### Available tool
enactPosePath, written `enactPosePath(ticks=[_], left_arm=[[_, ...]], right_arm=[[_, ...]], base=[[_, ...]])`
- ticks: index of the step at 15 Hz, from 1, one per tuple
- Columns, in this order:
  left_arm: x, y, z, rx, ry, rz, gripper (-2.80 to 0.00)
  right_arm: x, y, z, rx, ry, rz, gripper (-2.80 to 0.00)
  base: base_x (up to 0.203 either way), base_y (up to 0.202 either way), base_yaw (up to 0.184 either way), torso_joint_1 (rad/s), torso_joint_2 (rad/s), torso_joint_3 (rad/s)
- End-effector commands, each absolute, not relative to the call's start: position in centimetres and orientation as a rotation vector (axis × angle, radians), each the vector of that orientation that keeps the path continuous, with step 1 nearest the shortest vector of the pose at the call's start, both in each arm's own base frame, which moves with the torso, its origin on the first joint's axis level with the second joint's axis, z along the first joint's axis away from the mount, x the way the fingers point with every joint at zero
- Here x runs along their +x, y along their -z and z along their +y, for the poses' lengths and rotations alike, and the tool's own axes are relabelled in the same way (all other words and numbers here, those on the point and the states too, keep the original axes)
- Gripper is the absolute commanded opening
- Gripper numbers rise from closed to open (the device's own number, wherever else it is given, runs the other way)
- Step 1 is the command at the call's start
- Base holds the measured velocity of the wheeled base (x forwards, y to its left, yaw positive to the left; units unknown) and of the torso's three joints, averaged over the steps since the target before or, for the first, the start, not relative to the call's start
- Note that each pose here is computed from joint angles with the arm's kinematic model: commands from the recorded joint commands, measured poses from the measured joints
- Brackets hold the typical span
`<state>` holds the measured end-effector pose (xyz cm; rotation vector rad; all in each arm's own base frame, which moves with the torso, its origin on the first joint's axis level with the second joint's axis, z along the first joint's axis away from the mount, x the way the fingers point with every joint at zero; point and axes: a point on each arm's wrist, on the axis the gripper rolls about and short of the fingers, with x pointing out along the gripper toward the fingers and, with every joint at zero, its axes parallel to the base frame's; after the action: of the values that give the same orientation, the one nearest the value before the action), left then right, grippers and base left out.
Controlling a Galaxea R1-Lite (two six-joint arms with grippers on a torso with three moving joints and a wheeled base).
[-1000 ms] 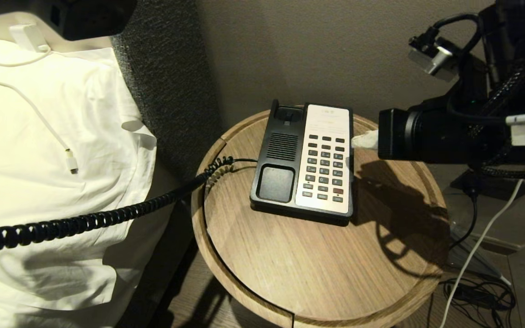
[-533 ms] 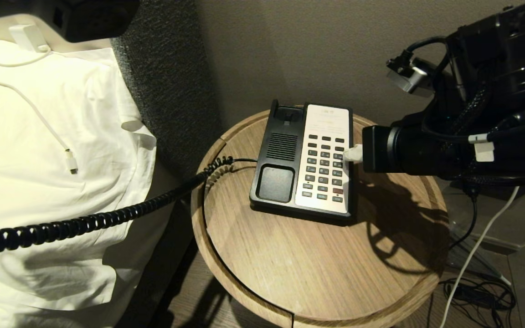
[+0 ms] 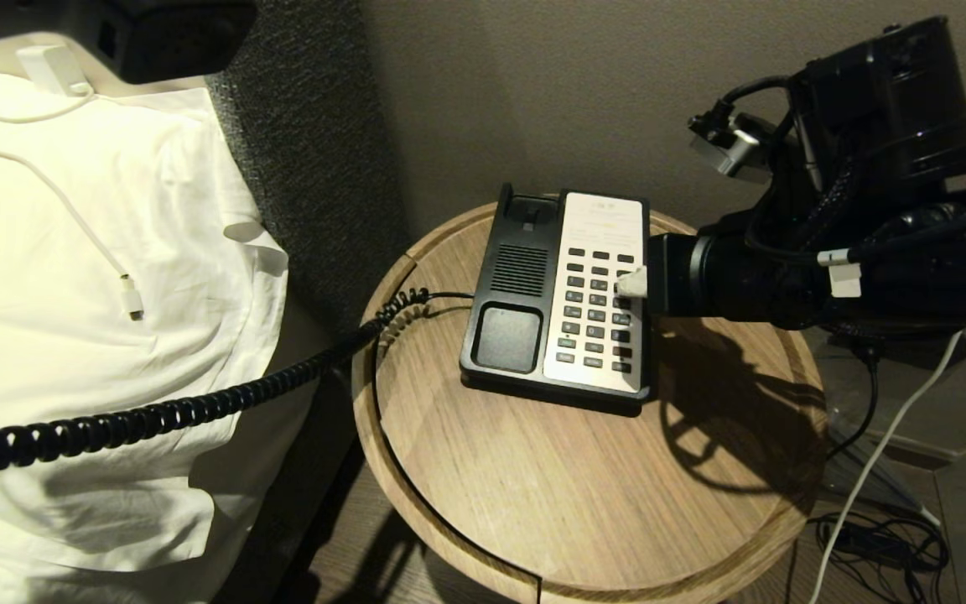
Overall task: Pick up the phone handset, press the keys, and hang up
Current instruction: Dial the number
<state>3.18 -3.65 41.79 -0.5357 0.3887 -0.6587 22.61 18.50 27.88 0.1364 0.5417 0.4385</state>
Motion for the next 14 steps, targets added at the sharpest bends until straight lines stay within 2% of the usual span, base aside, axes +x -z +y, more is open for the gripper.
enactPosePath(ticks=[1, 7, 14], left_arm=[[3.2, -41.8, -3.6, -0.537, 0.655, 0.393, -2.8], [3.1, -41.7, -3.5, -0.538, 0.653, 0.394, -2.8], [3.0, -41.4, -3.4, -0.535, 0.648, 0.399, -2.8]], right_arm=[[22.9, -27.3, 18.7, 0.129, -0.431, 0.558, -2.8], [22.7, -27.2, 18.5, 0.124, -0.419, 0.56, -2.8], [20.5, -29.4, 18.5, 0.164, -0.471, 0.536, -2.8]], base=[[0.0, 0.0, 0.0, 0.0, 0.0, 0.0], [0.0, 0.0, 0.0, 0.0, 0.0, 0.0], [0.0, 0.0, 0.0, 0.0, 0.0, 0.0]])
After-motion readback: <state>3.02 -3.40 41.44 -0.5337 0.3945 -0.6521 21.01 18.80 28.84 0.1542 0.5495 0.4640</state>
